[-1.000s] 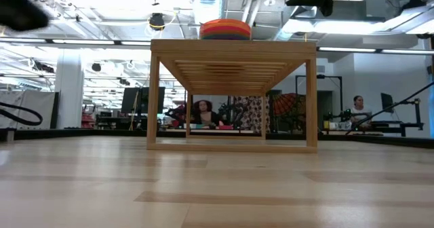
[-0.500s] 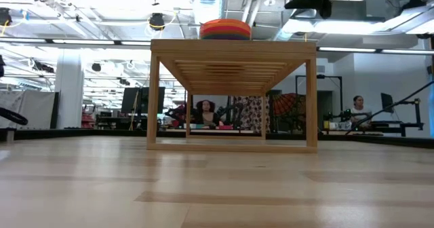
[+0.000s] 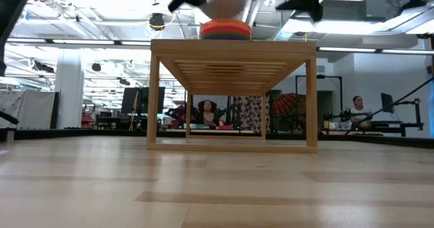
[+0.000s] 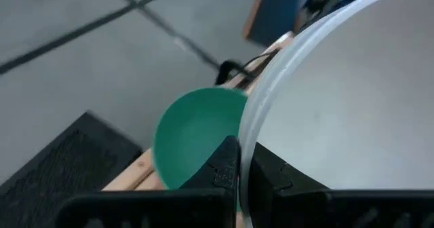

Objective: Place and stack bowls onto a shelf
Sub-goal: Stack the big white bowl on top of the big green bowl on the shelf

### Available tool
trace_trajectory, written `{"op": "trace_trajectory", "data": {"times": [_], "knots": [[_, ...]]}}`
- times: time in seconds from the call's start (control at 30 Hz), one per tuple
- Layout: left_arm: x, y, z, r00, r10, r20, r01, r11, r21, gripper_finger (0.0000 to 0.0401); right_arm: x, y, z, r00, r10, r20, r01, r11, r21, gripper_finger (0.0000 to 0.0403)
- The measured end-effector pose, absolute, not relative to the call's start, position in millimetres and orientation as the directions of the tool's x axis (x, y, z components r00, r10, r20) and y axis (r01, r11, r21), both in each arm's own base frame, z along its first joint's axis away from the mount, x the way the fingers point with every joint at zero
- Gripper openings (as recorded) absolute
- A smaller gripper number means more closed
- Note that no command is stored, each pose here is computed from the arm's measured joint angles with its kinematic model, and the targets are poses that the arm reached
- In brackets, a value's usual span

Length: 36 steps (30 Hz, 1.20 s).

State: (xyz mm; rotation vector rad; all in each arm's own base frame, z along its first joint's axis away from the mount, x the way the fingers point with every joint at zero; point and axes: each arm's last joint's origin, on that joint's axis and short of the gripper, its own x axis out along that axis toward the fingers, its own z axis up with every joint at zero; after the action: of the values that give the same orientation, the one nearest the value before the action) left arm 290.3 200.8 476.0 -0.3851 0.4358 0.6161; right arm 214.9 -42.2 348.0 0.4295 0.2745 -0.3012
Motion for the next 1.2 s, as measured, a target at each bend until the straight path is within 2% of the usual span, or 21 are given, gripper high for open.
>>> {"op": "trace_trajectory", "data": {"times": [0.13,0.23,0.53,0.67,0.8,0.97,1.07,1.2], "knots": [[311.1,228.3,442.4,0.661,0.47,-0.585,-0.682,0.702,-0.207,0.0,206.7,-37.8,361.9,0.95,-0.219,-0.223,0.292,0.878,0.38,0.0243],[319.6,242.8,424.8,0.635,0.457,-0.622,-0.703,0.675,-0.222,0.0,202.0,-34.7,366.0,0.957,-0.21,-0.201,0.274,0.882,0.383,0.0243],[322.5,253.6,413.8,0.616,0.461,-0.639,-0.69,0.706,-0.156,0.0008,199.8,-28.9,367.0,0.962,-0.184,-0.2,0.25,0.89,0.382,0.0243],[322.8,253.6,414.0,0.62,0.46,-0.636,-0.686,0.711,-0.155,0.0044,200.4,-29.0,364.7,0.958,-0.184,-0.219,0.258,0.889,0.38,0.0243],[323.1,253.2,416.2,0.637,0.45,-0.626,-0.674,0.72,-0.168,0.0102,201.7,-29.2,363.9,0.957,-0.184,-0.223,0.259,0.888,0.379,0.0243],[316.2,251.6,439.7,0.673,0.483,-0.561,-0.667,0.724,-0.176,0.0167,201.6,-29.3,364.2,0.958,-0.184,-0.22,0.259,0.886,0.385,0.0243],[305.9,248.6,458.7,0.7,0.513,-0.496,-0.661,0.729,-0.178,0.019,201.7,-29.3,364.3,0.958,-0.184,-0.218,0.258,0.886,0.386,0.0243],[292.3,243.0,474.2,0.716,0.539,-0.444,-0.651,0.746,-0.144,0.0201,201.8,-29.3,365.0,0.96,-0.185,-0.212,0.256,0.886,0.386,0.0243]]}}
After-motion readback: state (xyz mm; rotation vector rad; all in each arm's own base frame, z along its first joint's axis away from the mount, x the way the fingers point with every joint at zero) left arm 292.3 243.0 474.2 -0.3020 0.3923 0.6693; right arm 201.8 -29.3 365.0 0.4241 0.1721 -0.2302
